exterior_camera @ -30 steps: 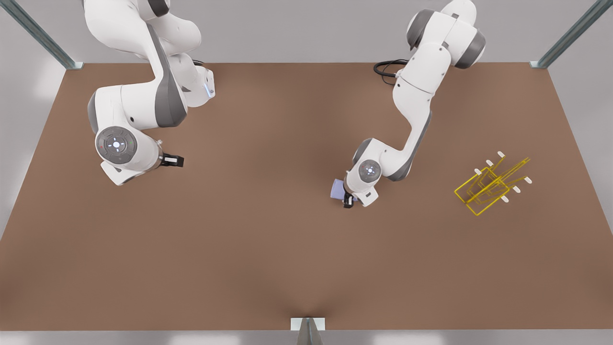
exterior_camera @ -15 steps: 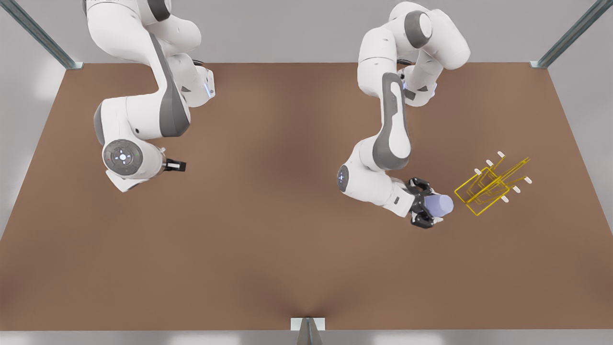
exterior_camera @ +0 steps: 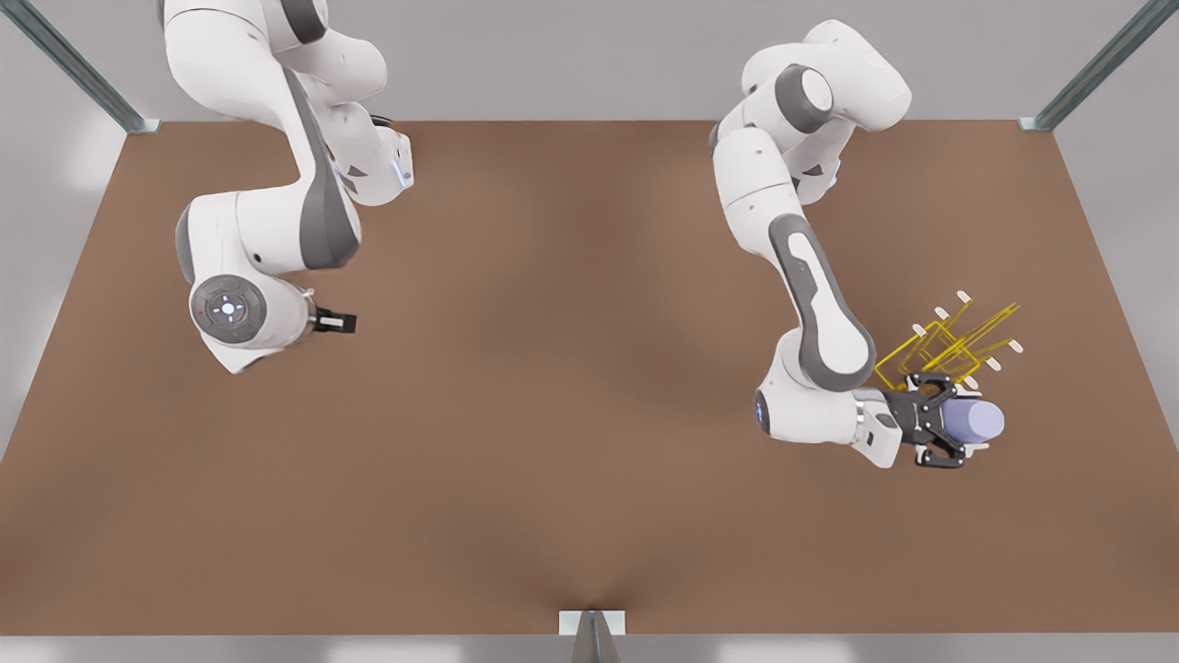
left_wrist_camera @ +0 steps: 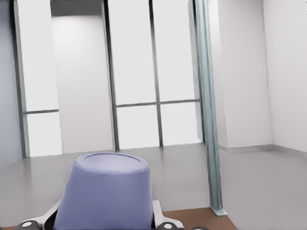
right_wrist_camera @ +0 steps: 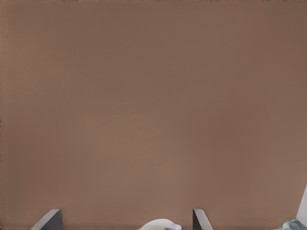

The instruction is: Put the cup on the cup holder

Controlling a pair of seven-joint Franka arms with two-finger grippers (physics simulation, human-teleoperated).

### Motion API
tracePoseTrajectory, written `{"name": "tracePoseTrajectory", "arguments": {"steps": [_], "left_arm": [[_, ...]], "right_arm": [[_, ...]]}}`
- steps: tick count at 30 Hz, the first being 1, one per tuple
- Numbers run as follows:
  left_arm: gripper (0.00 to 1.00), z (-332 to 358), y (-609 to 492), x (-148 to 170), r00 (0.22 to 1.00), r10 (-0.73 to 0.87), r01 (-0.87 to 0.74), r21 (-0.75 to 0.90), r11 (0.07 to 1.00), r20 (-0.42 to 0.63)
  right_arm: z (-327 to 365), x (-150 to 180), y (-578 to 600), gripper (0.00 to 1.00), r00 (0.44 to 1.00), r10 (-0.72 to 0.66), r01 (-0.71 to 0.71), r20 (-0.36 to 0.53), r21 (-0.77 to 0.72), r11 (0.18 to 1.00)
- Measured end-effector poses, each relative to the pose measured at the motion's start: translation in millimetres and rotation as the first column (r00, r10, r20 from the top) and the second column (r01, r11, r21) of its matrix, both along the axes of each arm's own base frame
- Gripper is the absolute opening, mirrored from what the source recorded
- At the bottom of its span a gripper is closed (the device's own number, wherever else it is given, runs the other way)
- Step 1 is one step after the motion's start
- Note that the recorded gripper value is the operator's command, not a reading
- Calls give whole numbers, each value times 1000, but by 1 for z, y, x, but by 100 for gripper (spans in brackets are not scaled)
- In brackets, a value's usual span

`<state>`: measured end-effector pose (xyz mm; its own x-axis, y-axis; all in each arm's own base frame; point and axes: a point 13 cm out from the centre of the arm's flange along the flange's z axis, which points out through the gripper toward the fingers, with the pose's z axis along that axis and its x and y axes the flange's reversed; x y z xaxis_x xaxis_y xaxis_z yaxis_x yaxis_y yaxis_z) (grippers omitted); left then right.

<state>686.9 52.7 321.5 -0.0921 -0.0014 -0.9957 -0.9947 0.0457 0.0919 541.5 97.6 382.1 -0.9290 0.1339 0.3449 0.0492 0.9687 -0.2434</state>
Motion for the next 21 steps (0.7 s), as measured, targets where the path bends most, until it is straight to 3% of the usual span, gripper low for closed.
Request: {"name": "tracePoseTrajectory", "arguments": {"steps": [5,8,16,21], "left_arm": [[64,29,-22,-93,999,3,-1,72,997,-40],[66,40,-4,-132,998,24,-21,45,999,-50],[66,-8,26,-183,990,15,-19,-29,999,-140],[68,-44,38,-181,987,-5,0,-31,1000,-159]], "right_arm": [[9,4,-3,100,1000,-3,2,28,34,999],[10,6,-1,100,999,6,-7,35,43,999],[8,9,6,100,999,30,-32,42,54,998],[13,19,23,100,995,62,-66,74,58,996]]}}
